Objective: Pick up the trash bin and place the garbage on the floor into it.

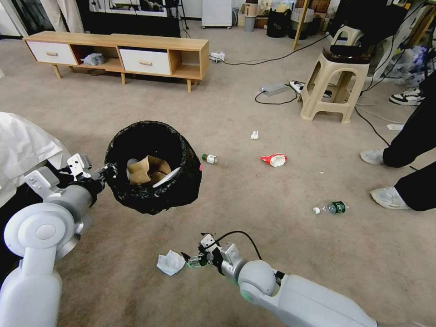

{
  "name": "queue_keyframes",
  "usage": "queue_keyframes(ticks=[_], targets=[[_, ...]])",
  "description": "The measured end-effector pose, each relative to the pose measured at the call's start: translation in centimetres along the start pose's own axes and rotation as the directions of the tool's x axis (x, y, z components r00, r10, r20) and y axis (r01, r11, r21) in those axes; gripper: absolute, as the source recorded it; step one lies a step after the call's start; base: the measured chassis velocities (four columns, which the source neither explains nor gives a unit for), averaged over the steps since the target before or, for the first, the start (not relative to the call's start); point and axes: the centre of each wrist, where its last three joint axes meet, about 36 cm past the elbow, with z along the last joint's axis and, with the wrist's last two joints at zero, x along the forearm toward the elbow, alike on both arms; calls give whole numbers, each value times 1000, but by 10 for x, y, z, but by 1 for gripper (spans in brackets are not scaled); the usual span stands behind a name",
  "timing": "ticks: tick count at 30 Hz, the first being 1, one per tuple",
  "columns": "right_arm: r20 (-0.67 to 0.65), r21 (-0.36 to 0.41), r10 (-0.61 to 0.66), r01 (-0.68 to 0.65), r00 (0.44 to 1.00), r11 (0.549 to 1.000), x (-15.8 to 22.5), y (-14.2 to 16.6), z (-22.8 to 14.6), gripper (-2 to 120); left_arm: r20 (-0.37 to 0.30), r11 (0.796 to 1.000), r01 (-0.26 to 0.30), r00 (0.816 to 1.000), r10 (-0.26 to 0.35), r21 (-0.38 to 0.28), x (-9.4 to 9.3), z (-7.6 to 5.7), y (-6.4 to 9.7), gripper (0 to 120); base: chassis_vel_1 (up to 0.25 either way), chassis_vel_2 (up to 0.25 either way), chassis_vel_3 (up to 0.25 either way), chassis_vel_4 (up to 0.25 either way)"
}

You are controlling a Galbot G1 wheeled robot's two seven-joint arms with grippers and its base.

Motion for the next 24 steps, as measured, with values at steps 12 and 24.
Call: queue_keyframes(ticks=[12, 24], targets=[[-17, -3, -92, 92, 996, 996, -28, 29, -8, 100, -9, 1000, -12, 1000, 12, 0, -2, 6, -2, 0, 0, 0, 0, 0], [-74, -2, -77, 77, 994, 997, -52, 30, 22, 100, -17, 1000, -17, 1000, 17, 0, -3, 11, -3, 0, 0, 0, 0, 0]])
